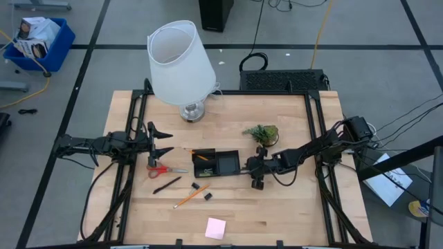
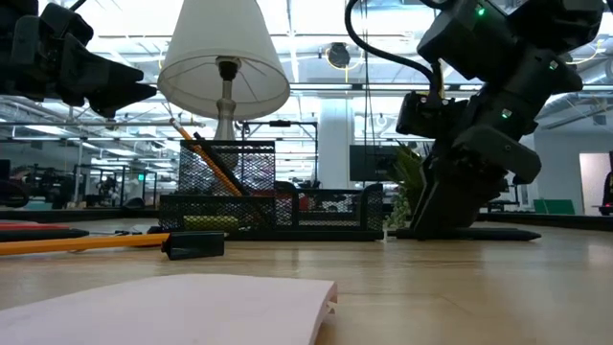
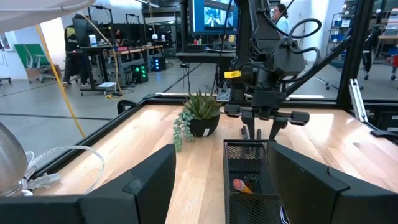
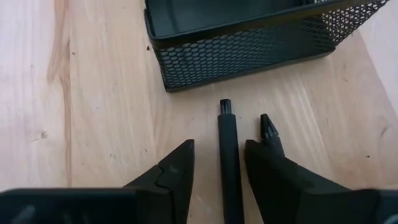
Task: Pick and place office supplies into organizer
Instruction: Put the bottom right black pen into the black desk organizer
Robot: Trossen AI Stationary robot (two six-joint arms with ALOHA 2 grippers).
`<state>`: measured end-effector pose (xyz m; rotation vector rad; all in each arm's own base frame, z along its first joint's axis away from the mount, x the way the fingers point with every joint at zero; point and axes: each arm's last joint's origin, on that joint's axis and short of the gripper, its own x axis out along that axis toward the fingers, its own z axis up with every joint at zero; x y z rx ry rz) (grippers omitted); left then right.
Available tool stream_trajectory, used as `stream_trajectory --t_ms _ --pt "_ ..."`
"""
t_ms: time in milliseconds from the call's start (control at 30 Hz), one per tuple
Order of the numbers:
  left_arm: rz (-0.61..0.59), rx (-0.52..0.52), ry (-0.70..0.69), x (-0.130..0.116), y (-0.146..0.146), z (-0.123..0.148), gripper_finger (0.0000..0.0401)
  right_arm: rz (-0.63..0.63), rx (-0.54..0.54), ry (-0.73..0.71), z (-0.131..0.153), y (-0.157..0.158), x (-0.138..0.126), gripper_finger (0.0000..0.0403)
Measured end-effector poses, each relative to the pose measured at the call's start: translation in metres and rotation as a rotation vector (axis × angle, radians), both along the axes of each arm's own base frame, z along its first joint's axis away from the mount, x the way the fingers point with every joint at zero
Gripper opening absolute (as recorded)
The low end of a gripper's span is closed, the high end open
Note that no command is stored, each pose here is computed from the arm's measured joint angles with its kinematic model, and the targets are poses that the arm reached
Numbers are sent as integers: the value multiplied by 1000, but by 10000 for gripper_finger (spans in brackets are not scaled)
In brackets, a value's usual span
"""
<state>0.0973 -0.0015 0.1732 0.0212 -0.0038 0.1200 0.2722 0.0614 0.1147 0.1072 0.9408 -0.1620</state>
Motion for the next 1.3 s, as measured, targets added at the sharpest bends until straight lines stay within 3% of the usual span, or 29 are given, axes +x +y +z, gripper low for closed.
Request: stream_trajectory --t_ms 433,1300 --pt "0 0 0 0 0 0 255 -34 4 -2 0 -8 2 28" --pt "0 0 0 0 0 0 255 -1 -4 -97 12 -7 7 33"
